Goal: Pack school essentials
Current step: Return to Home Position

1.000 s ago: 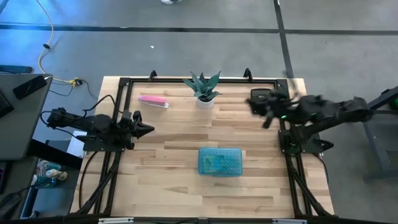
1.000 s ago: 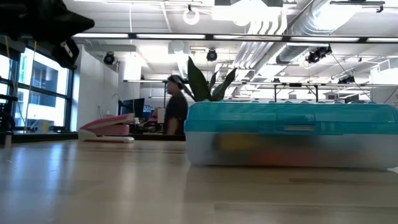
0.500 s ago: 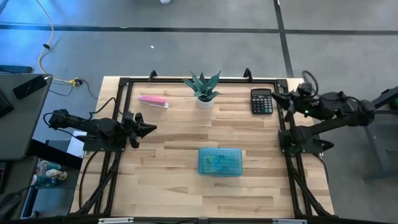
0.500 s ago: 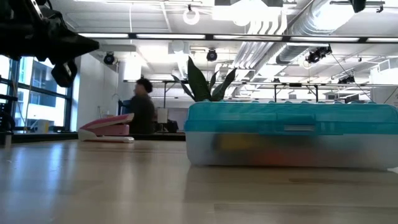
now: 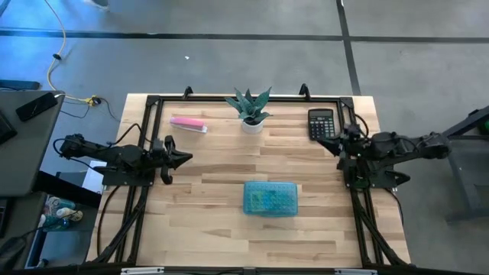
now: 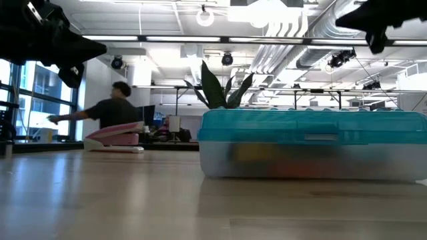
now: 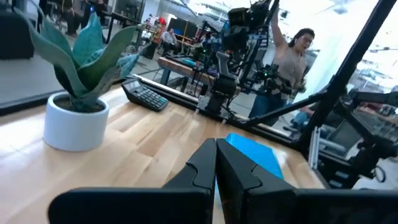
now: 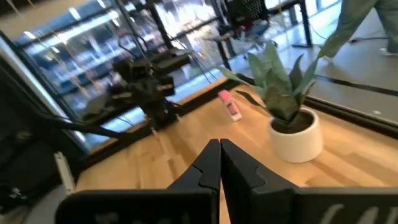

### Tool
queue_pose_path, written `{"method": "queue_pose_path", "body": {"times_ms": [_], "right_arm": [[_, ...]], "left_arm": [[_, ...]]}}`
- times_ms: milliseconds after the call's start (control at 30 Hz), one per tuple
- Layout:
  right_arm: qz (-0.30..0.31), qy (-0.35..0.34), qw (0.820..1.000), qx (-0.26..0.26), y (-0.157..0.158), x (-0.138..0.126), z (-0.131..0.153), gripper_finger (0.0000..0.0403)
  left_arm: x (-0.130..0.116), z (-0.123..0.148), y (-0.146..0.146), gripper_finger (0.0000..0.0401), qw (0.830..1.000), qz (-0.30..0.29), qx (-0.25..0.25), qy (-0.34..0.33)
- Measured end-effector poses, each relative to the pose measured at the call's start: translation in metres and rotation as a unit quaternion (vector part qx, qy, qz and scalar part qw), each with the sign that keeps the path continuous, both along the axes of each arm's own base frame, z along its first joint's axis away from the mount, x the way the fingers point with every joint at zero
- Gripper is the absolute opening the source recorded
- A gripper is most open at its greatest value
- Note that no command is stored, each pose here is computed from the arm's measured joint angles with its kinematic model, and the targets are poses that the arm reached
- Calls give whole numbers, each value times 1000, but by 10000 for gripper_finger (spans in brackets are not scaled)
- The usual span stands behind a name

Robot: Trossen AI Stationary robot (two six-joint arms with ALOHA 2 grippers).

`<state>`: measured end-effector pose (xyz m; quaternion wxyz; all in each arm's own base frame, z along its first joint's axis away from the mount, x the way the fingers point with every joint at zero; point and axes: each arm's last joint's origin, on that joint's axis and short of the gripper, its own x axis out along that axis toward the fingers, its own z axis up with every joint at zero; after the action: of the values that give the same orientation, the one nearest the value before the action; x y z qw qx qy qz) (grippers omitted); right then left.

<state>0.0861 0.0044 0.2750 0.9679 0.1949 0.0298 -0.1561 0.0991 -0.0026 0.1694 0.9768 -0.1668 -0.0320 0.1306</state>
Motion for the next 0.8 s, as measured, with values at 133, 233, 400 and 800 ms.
{"method": "queue_pose_path", "body": {"times_ms": [133, 233, 400, 800], "right_arm": [[24, -52, 998, 12, 0, -4, -24, 0], [46, -88, 995, 10, 1, -6, -37, 0], [62, -100, 993, 6, 3, -2, -69, 0], [71, -95, 993, -7, 6, 9, -102, 0]], "left_arm": [[0, 0, 0, 0, 1000, 0, 14, 4], [0, 0, 0, 0, 1000, 0, 14, 4], [0, 0, 0, 0, 1000, 0, 14, 4], [0, 0, 0, 0, 1000, -2, 14, 4]]}}
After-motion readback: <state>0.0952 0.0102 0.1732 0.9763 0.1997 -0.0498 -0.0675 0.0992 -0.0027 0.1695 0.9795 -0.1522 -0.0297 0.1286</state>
